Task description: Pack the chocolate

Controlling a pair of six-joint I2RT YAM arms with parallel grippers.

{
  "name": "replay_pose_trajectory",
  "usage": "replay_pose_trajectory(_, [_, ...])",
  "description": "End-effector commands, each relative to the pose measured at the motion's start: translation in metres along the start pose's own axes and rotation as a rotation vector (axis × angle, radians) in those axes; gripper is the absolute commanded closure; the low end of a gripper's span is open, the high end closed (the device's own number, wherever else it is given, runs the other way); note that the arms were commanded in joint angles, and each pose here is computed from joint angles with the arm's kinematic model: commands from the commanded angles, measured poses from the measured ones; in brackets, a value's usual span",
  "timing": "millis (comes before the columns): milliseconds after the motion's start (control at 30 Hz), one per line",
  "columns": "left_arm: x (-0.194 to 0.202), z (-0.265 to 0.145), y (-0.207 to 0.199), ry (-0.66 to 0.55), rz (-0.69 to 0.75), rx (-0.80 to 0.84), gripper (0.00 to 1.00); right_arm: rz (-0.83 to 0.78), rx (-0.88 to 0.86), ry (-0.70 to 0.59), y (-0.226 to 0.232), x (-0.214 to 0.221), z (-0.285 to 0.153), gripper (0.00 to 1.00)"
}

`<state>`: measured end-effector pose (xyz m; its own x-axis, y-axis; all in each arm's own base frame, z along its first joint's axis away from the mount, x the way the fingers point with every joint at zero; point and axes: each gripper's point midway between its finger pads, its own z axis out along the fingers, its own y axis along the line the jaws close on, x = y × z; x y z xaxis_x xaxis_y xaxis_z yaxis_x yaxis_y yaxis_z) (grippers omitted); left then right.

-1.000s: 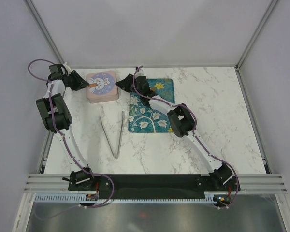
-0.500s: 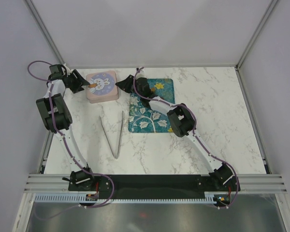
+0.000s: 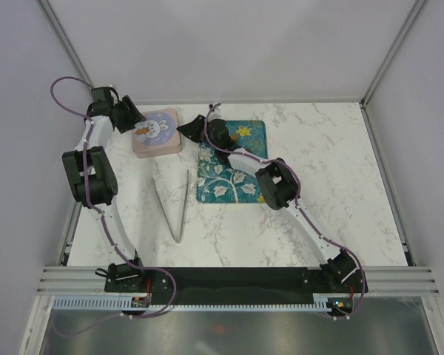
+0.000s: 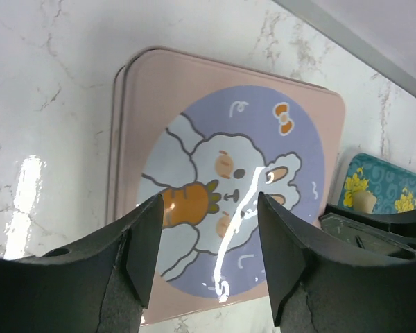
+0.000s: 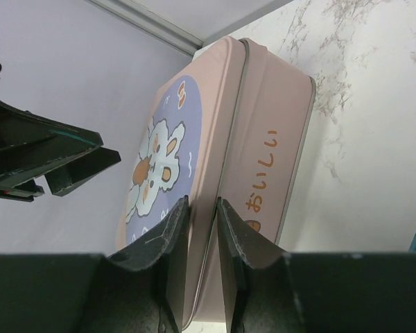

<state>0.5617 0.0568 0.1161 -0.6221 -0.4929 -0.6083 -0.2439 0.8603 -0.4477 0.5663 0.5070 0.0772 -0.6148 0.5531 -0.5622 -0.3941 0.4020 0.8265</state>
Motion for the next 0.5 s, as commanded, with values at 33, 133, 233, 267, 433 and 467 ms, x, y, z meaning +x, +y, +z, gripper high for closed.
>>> replay_pose_trajectory(33, [-0.019, -0.017, -0.037, -0.078, 0.027, 0.064, 0.37, 0.003, 0.084, 0.016, -0.014, 0.008, -0.001, 0.71])
replay_pose_trajectory(133, [-0.006, -0.011, -0.056, -0.041, 0.023, 0.125, 0.41, 0.012, 0.083, 0.008, -0.012, 0.004, -0.001, 0.71])
replay_pose_trajectory(233, [0.002, 0.007, -0.055, -0.028, 0.01, 0.132, 0.42, 0.015, 0.07, 0.018, -0.008, 0.005, -0.002, 0.69])
replay_pose_trajectory(267, [0.004, 0.014, -0.054, -0.02, 0.003, 0.141, 0.42, 0.014, 0.063, 0.022, -0.004, 0.004, -0.003, 0.67])
replay_pose_trajectory(433, [-0.004, 0.054, -0.059, -0.016, -0.017, 0.221, 0.42, -0.029, 0.057, 0.057, 0.0, 0.009, -0.02, 0.5])
replay_pose_trajectory(467, [0.002, 0.067, -0.055, -0.003, -0.04, 0.228, 0.42, -0.04, 0.036, 0.05, 0.015, -0.002, -0.023, 0.49])
